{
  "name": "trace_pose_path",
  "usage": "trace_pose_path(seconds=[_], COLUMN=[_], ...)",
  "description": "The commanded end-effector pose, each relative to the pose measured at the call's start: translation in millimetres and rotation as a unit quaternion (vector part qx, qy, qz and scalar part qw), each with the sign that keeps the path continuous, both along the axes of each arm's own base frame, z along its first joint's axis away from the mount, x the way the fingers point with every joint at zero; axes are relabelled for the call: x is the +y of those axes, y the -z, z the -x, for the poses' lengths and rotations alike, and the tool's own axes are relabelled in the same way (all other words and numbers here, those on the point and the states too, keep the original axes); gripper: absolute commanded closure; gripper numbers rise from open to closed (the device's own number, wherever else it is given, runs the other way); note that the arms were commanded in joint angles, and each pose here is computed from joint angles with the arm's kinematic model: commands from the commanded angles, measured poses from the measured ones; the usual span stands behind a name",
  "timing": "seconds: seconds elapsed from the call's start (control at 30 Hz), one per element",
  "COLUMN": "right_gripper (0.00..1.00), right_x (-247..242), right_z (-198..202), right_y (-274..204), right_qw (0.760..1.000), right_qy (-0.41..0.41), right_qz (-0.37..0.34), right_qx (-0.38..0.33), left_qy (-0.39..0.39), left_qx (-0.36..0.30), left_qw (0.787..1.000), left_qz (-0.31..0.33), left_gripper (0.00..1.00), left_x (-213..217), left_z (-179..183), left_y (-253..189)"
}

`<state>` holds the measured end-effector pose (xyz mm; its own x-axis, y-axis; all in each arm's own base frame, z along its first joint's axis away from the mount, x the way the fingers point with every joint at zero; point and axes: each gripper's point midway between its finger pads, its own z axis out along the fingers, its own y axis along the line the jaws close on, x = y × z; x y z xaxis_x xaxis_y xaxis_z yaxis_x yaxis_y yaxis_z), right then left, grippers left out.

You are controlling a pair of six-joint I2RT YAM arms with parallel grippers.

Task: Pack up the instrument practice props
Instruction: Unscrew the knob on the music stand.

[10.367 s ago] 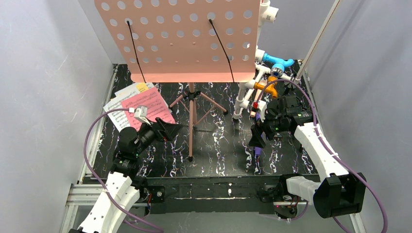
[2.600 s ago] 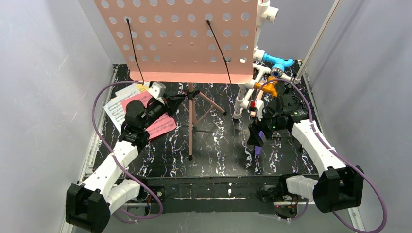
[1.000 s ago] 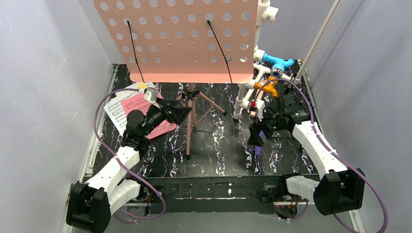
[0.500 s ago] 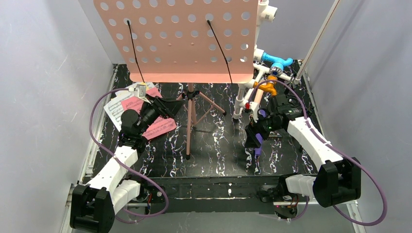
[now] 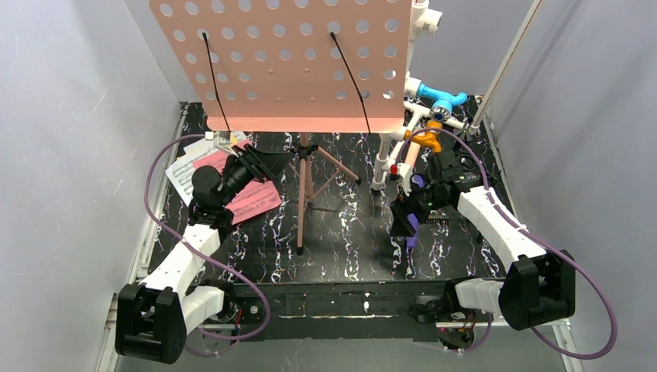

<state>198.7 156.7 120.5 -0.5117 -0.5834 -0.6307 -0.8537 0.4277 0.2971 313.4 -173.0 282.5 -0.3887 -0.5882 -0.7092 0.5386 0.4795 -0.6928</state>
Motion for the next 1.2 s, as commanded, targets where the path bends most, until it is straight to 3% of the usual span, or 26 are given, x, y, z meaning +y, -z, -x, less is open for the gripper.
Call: trace_pose_path(seconds=[0.0, 0.13, 0.3, 0.63, 1.0, 1.17], right_gripper=[0.00, 0.00, 0.00, 0.00, 0.00, 0.00], right_x=[6.7, 6.0, 5.6, 5.3, 4.3, 4.2], right_z=[-14.3, -13.7, -13.9, -13.5, -12.9, -12.6], right_y=[-10.7, -11.2, -11.8, -11.8, -13.1, -12.8], right_qw=[0.999, 0.999, 0.999, 0.999, 0.999, 0.999], right_qy=[-0.003, -0.002, -0.002, -0.002, 0.000, -0.001], right_qz=[-0.011, -0.011, -0.010, -0.009, -0.008, -0.007], right_qx=[-0.033, -0.036, -0.038, -0.039, -0.041, -0.041], left_qy=[0.020, 0.031, 0.048, 0.078, 0.092, 0.087], left_qx=[-0.015, -0.012, 0.001, -0.008, 0.007, 0.012], left_qw=[0.999, 0.999, 0.998, 0.997, 0.995, 0.996], left_qz=[0.024, 0.038, 0.041, 0.022, 0.024, 0.033], left_gripper=[0.05, 0.11, 0.26, 0.27, 0.62, 0.72], left_x=[-4.0, -7.7, -12.1, -15.9, -21.2, -20.4], left_z=[-3.4, -8.3, -8.9, 12.5, 1.2, -0.3], left_y=[-31.0, -42.6, -39.2, -26.9, -25.7, -28.0])
